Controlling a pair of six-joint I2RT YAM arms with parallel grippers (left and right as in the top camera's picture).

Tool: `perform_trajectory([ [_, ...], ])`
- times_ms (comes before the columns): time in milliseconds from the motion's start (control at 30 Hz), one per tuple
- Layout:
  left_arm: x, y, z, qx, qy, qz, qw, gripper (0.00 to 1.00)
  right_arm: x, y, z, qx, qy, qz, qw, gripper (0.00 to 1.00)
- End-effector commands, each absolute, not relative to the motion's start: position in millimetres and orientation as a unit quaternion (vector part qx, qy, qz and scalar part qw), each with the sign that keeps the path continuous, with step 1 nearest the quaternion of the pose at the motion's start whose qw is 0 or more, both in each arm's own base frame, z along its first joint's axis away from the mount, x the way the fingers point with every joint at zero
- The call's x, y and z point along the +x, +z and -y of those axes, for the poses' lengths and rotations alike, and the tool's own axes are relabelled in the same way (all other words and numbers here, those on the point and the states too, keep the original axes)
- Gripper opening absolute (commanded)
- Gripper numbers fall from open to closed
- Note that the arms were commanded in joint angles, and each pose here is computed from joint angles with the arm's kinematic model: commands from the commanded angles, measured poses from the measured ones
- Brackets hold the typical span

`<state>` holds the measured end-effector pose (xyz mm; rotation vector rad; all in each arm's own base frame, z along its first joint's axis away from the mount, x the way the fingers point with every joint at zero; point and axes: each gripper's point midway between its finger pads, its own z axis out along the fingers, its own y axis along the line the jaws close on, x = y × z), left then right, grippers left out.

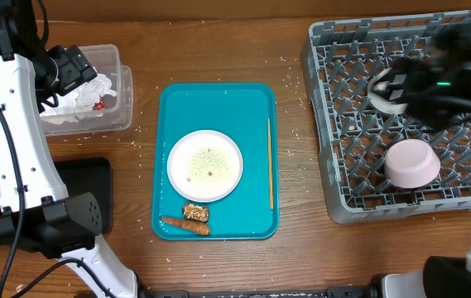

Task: Sort waste into correct bins and load items into the dishwasher
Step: 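Return right gripper to the tray and grasp the wooden chopstick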

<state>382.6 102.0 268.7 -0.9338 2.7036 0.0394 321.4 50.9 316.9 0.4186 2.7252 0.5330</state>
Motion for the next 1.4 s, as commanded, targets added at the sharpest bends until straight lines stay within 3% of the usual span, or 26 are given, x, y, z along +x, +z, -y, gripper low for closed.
perform_trajectory([
  [0, 381, 271, -103, -0.335, 0.011, -0.931, 0.143, 1.0, 329, 288, -77, 0.127, 0.111, -0.976, 0.14, 0.8],
  [200, 381, 271, -103, -0.335, 0.011, -0.931, 0.143, 1.0, 342, 226, -144, 0.063, 0.068, -0.993, 0.074, 0.68],
  [433, 381, 271, -103, -0.335, 0.011, -0.931, 0.143, 1.0, 348, 145, -201, 0.012, 0.034, -0.999, -0.004, 0.67],
  [700, 381, 271, -103, -0.335, 0.011, -0.931, 0.143, 1.0, 353, 74, -225, -0.015, 0.004, -0.999, -0.05, 0.64],
  [900, 381, 271, -103, -0.335, 0.011, -0.931, 0.143, 1.0, 358, 48, -230, -0.017, -0.003, -0.998, -0.058, 0.62],
  [1367, 381, 271, -103, -0.335, 0.011, -0.931, 0.143, 1.0, 380, 36, -238, -0.018, 0.005, -1.0, -0.019, 0.61],
])
